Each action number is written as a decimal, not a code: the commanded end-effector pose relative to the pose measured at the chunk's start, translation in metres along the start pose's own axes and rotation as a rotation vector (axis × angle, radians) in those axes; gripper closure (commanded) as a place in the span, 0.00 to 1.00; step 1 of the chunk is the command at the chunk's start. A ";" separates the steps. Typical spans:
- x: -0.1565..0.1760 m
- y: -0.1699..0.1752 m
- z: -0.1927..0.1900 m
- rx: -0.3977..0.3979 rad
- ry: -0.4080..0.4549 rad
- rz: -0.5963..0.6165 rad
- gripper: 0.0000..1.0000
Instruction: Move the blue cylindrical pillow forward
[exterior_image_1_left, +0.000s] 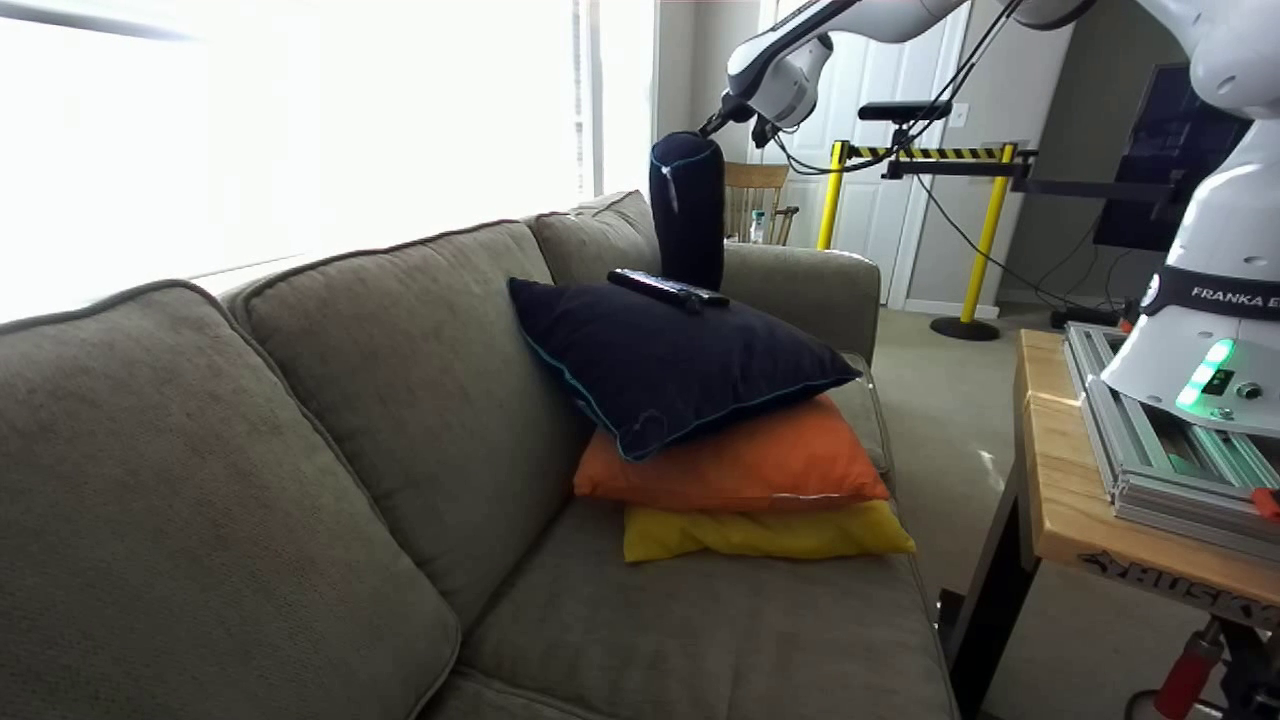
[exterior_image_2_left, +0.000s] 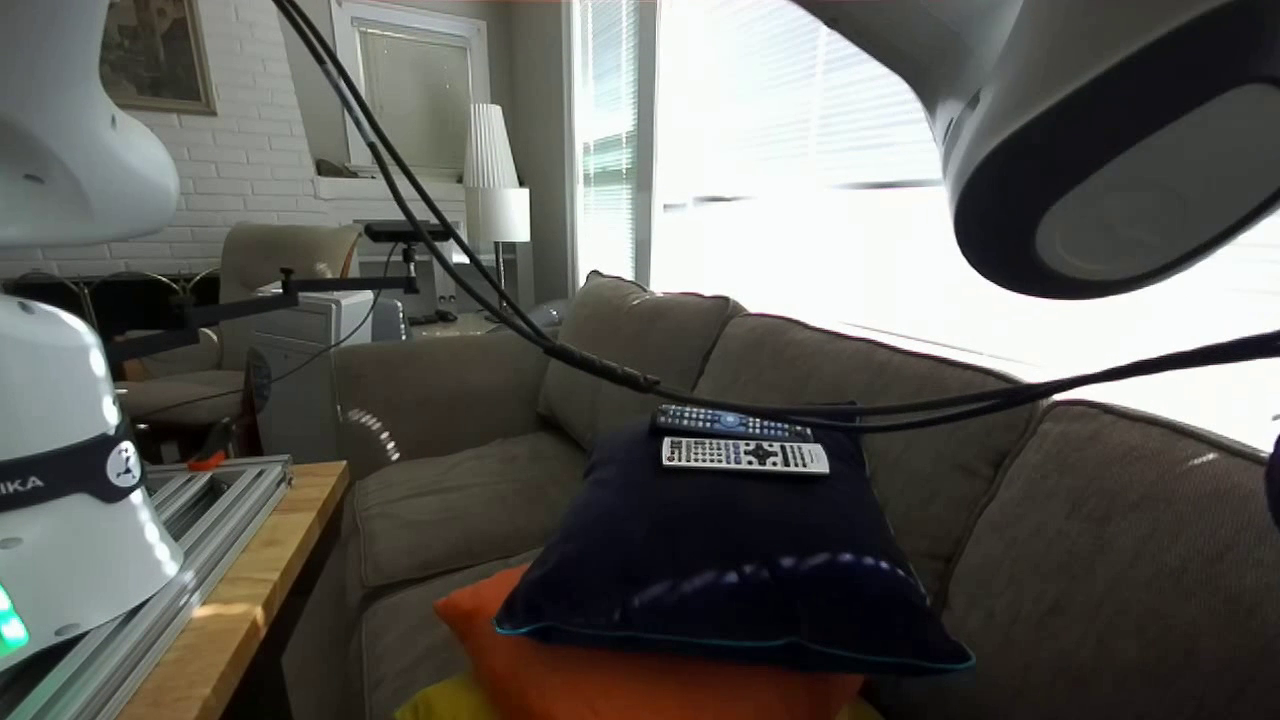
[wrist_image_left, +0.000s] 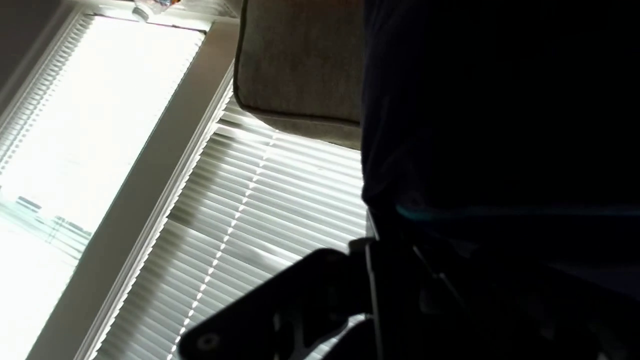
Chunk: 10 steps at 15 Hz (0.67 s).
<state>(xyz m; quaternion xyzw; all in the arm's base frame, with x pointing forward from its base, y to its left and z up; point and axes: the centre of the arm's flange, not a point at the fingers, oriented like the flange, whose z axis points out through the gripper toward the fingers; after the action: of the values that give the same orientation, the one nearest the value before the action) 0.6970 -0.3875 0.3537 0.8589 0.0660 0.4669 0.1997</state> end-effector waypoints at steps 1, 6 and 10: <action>0.017 0.031 0.005 -0.049 0.052 -0.038 0.99; 0.019 0.035 0.006 -0.070 0.059 -0.080 0.99; -0.009 0.003 0.025 -0.028 0.019 -0.092 0.99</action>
<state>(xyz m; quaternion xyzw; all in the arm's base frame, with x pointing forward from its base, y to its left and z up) 0.7000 -0.4032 0.3577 0.8485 0.0836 0.4712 0.2259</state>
